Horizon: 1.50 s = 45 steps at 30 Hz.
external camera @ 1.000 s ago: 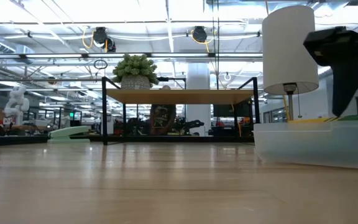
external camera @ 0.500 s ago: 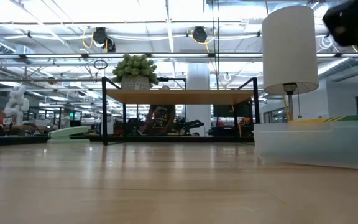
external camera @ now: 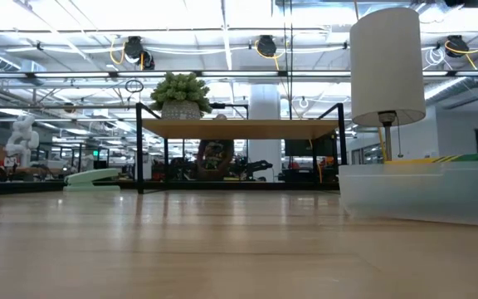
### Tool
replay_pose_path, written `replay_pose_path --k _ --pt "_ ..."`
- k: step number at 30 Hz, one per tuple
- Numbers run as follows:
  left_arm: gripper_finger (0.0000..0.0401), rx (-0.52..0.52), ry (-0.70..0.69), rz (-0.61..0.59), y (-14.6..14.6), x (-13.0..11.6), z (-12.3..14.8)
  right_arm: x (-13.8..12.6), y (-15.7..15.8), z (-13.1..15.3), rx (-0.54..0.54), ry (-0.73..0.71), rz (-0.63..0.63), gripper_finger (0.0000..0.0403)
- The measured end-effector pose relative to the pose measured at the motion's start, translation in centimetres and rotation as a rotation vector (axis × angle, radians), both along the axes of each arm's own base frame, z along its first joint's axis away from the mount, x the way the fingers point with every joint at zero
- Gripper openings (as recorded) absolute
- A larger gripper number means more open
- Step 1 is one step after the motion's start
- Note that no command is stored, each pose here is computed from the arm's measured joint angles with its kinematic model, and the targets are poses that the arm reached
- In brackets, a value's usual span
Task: Pack school essentials
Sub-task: Return to Home Position
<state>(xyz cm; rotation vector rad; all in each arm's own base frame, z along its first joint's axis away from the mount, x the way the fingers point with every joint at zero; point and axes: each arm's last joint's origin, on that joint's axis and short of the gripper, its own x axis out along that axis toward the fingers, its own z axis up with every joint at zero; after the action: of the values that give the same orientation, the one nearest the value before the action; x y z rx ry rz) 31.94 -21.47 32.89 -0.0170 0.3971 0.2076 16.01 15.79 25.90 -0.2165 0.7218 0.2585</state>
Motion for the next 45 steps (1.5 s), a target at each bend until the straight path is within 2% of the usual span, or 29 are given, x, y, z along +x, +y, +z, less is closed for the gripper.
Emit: replay_pose_path --k 6,13,16,21,25,28,34,40,45 --pt "0.021 0.054 0.013 0.011 1.3 -0.4 1.0 -0.8 -1.6 2.1 -0.093 -0.168 -0.055 0.0206" --pt "0.0131 0.121 0.039 0.034 3.1 0.2 1.2 -1.3 -3.0 3.8 -0.084 -0.334 -0.029 0.0132" --pt "0.0098 0.162 0.032 0.034 3.8 0.8 0.3 -1.5 -3.6 3.4 -0.08 -0.389 -0.024 0.0095" --pt "0.005 0.183 -0.008 -0.012 4.7 1.7 -2.8 -1.9 -4.6 1.5 -0.114 -0.407 -0.026 0.0043" --pt "0.0017 0.15 -0.049 -0.068 5.6 1.4 -4.6 -2.2 -5.4 -0.2 -0.115 -0.409 -0.039 0.0008" --pt "0.0004 0.137 -0.058 -0.084 6.4 0.0 -5.6 -2.7 -5.8 -1.4 -0.106 -0.418 -0.038 0.0003" --pt "0.0019 0.08 -0.173 -0.141 8.3 -3.4 -6.1 -3.6 -6.6 -2.5 -0.071 -0.457 -0.019 0.0002" --pt "0.0007 0.081 -0.224 -0.158 9.9 -6.8 -7.1 -4.3 -7.6 -3.0 -0.048 -0.489 -0.015 0.0001" --pt "0.0009 0.109 -0.267 -0.227 11.1 -9.3 -8.2 -4.8 -8.4 -4.0 -0.047 -0.495 -0.039 0.0"
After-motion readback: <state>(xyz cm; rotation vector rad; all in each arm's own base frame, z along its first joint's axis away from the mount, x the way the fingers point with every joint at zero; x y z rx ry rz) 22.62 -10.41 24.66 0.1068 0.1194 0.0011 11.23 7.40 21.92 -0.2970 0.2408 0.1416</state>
